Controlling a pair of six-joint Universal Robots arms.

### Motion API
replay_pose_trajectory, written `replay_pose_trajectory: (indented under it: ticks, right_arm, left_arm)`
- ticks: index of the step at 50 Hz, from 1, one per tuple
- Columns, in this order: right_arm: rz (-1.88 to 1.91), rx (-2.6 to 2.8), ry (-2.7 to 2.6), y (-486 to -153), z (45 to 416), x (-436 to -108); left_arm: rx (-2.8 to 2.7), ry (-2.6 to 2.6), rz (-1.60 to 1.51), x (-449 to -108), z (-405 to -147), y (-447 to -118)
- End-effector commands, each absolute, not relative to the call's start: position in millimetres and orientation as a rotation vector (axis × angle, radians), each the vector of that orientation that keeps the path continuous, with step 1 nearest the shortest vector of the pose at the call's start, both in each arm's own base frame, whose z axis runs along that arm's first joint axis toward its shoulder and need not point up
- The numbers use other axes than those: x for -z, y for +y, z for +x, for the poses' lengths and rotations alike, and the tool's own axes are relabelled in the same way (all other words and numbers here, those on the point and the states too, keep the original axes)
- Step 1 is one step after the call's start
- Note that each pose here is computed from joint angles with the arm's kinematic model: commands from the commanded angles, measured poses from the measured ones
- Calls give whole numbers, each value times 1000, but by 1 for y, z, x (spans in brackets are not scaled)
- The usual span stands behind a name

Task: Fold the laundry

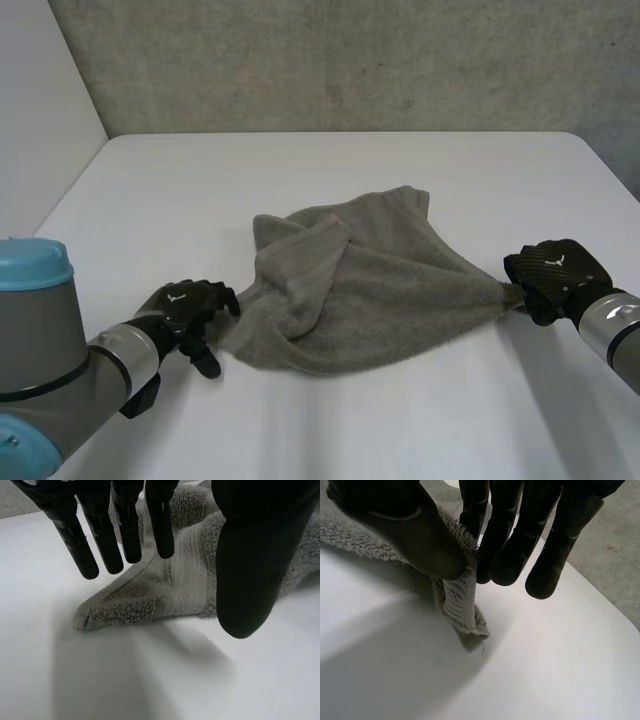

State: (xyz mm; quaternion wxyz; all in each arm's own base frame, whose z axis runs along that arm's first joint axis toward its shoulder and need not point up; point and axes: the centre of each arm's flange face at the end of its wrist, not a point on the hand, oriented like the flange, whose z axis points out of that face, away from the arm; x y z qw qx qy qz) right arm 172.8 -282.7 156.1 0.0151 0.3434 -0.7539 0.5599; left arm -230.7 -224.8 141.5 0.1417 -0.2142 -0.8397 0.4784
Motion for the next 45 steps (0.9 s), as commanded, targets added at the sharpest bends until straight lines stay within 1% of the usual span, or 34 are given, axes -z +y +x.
replay_pose_trajectory:
  ticks: [1,12,18,23,32,35,36,37,39,40,42,43,44,45]
  right_arm:
    - [1074,-1735,-2353,-282,174,-154]
    - [1076,-1730,-2360,-281,174,-152]
    - [1080,-1730,-2359,-281,174,-152]
    - [1076,-1730,-2360,-281,174,-152]
    - [1076,-1728,-2362,-281,174,-152]
    - [1078,-1729,-2359,-281,174,-152]
    - [1078,-1732,-2358,-281,174,-152]
    - [1077,-1738,-2352,-281,174,-153]
    - [1076,-1743,-2347,-281,174,-155]
    - [1073,-1749,-2341,-282,174,-157]
    - [1062,-1756,-2332,-283,172,-160]
    - [1062,-1756,-2332,-283,172,-160]
    - [1053,-1777,-2309,-284,173,-168]
    - [1034,-1838,-2249,-284,173,-186]
  left_arm:
    - [-1426,-2389,-626,-131,-236,-234]
    - [-1448,-2340,-666,-124,-252,-244]
    - [-1439,-2346,-679,-118,-255,-250]
    - [-1441,-2361,-758,-110,-256,-252]
    - [-1482,-2348,-780,-117,-256,-253]
    - [-1520,-2328,-771,-127,-256,-254]
    - [-1549,-2312,-765,-135,-256,-254]
    - [-1549,-2312,-765,-135,-256,-254]
    - [-1614,-2274,-738,-157,-254,-253]
    - [-1615,-2274,-737,-157,-254,-253]
    - [-1718,-2206,-686,-190,-252,-249]
    - [-1718,-2206,-686,-190,-252,-249]
    - [-1765,-2170,-660,-207,-250,-246]
    - [-1765,-2169,-660,-207,-250,-246]
